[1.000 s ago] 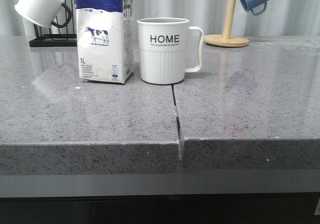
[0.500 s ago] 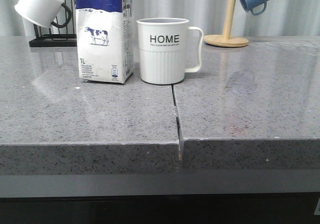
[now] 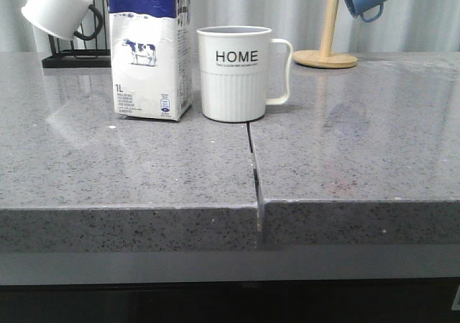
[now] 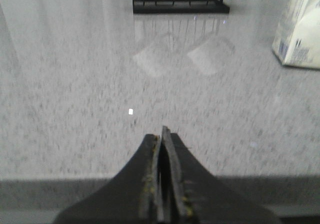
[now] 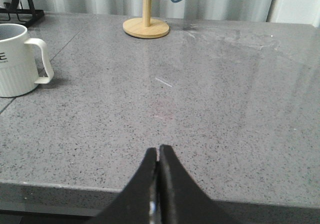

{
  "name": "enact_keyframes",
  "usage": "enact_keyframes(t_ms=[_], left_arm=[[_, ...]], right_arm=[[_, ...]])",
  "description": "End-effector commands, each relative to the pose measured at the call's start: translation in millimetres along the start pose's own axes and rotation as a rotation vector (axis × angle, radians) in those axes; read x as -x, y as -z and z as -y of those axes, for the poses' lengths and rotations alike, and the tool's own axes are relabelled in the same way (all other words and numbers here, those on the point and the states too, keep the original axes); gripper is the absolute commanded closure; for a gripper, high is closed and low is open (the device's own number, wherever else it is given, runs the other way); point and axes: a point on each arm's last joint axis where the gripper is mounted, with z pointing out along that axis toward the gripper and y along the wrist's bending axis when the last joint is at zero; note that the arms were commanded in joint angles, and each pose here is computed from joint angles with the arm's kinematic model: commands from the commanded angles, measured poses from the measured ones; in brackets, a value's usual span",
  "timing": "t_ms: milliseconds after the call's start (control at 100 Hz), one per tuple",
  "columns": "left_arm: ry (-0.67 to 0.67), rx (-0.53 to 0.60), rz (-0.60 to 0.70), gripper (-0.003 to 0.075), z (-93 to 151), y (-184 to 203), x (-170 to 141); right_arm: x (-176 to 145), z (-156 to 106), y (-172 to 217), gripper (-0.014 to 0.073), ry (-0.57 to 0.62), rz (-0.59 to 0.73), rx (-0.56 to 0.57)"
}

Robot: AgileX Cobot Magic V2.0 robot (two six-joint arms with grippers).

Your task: Place milk next to cup

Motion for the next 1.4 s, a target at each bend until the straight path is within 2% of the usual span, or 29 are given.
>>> enact_keyframes(t_ms=[0,210,1390], left_arm=[[0.031,-0.011,0.087,0.0741,0.7,0.7,3.0],[0.041,-0.011,-0.03,0.0741,0.0,-3.8,-19.9],[0.041,-0.011,-0.023,0.0741,0.0,-3.8,-19.2]], right_arm=[[12.8,0.4,6.1,0.0654,0.017,0.113,-0.007],[12.8,0.4,5.9,0.0654,0.017,0.112,-0.007],[12.2,1.1,5.5,0.0654,0.029,0.11,-0.02]])
